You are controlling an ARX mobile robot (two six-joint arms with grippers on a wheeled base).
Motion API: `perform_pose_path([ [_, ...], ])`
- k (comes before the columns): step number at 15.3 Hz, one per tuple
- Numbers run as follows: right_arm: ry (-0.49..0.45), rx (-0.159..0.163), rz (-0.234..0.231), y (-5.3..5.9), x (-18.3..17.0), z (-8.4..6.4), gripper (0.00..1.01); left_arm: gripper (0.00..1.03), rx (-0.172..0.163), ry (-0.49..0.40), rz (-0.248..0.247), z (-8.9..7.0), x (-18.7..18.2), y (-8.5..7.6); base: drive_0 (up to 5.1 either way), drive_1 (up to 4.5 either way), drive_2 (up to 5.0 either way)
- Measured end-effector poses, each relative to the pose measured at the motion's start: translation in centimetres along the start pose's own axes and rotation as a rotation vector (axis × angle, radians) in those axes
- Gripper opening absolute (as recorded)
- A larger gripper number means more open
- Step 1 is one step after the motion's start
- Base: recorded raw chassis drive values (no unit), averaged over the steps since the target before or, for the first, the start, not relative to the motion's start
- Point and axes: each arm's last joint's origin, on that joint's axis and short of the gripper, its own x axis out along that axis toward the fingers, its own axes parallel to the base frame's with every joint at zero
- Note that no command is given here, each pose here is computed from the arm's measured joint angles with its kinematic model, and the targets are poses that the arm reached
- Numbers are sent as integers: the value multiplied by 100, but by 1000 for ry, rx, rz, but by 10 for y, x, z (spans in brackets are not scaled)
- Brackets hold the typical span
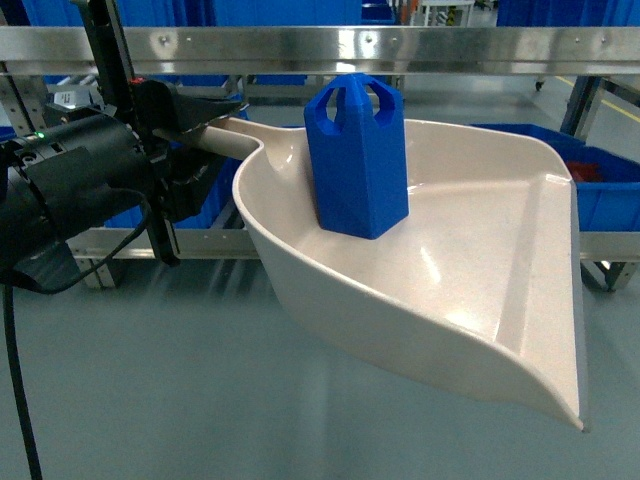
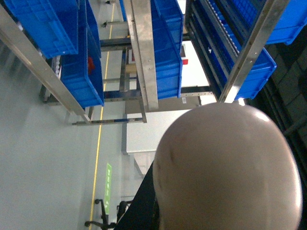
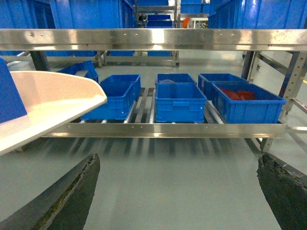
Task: Place part in tray to right shelf
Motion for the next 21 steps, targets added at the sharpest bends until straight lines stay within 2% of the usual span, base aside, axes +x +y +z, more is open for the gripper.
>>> perform_pose_path([
  [21, 4, 0, 0, 0, 0, 0, 98, 15, -1, 0, 2, 0, 0, 0, 0, 0, 0],
])
